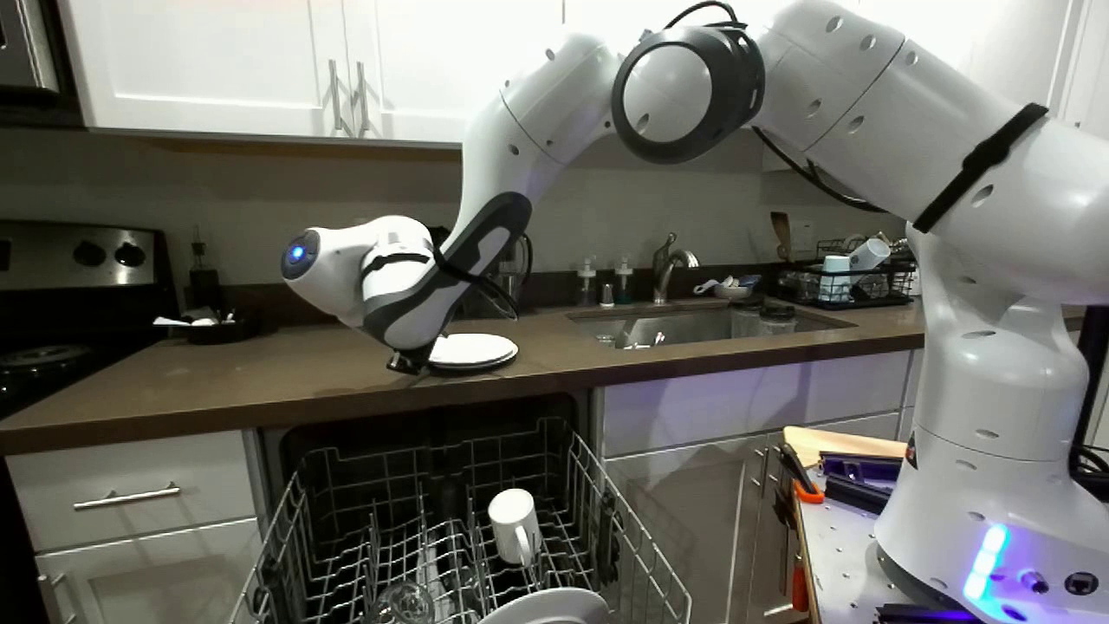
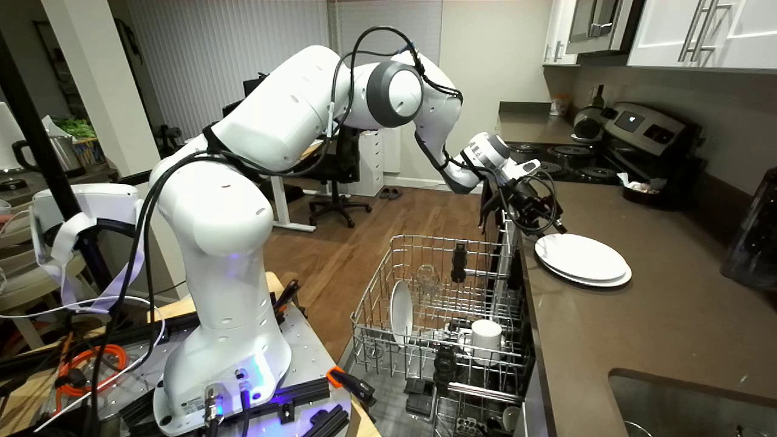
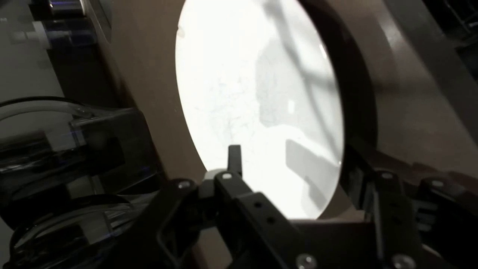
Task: Pick up the white plate from the countertop and put it in the dish rack.
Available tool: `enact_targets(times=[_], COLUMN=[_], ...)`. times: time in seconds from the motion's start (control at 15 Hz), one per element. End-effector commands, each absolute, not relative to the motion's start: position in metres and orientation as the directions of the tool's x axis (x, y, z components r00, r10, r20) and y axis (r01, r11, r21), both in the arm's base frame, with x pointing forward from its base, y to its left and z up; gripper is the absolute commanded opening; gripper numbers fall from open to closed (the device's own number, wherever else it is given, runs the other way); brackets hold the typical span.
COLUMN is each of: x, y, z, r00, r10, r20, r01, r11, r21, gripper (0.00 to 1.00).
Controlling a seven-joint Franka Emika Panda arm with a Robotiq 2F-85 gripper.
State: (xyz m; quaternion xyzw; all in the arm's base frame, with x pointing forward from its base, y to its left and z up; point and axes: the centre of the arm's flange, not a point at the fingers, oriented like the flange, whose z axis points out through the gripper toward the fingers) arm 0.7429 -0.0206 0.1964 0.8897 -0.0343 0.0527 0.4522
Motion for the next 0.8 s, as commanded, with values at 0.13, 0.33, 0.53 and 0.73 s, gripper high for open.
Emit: enact_targets(times=[0.13, 0.33, 0.53, 0.73], x=[0.7506, 0.7503, 0.7514, 0.7534], y=[-0.0153, -0.0132, -0.0123, -0.0125], z=[0.1961, 0.1939, 0.1961, 0.2024], r00=[0.994, 0.994, 0.994, 0.993], r10=[-0.021, -0.018, -0.016, -0.021], r20=[0.108, 0.104, 0.110, 0.115], r01=[-0.099, -0.094, -0.097, -0.105], r11=[-0.590, -0.596, -0.597, -0.591], r21=[0.801, 0.798, 0.796, 0.800], gripper=[0.26, 0.21, 0.05, 0.06])
